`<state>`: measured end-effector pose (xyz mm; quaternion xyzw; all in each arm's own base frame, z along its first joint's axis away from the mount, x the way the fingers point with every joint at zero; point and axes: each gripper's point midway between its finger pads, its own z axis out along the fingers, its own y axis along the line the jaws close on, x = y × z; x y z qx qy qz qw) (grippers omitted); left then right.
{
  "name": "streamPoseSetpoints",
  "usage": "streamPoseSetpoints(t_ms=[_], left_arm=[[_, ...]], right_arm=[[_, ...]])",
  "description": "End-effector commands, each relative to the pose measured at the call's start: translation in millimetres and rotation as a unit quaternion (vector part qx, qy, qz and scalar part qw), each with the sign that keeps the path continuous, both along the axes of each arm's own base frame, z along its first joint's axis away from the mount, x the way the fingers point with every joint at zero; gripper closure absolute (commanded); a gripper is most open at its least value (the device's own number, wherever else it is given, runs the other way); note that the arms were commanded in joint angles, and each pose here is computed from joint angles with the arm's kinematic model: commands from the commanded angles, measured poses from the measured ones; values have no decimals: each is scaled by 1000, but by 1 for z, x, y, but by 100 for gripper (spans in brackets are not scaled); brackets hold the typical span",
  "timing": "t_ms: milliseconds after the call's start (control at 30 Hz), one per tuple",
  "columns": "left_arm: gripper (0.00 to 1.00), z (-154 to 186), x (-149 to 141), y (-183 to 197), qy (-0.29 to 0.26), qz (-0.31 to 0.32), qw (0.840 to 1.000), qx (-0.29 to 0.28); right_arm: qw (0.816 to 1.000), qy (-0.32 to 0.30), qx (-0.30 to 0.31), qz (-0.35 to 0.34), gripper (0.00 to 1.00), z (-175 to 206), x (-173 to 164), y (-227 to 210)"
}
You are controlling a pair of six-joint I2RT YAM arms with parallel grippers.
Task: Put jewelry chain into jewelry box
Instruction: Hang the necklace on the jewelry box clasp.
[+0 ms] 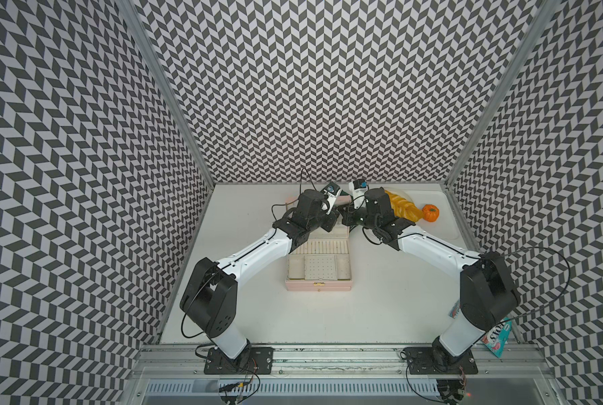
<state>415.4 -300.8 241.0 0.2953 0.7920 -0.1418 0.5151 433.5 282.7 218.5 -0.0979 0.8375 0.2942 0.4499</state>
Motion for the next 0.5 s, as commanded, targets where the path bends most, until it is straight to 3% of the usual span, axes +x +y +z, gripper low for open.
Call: streamPoseSetpoints(t_ms=[0,467], left_arm=[[100,24,8,-3,-24,0,999,-24],[100,17,19,2,-9,12,999,-30]], right_arm=[[1000,-5,3,-25,100,3,15,-7],[1000,11,8,-26,100,-4,17,-4]])
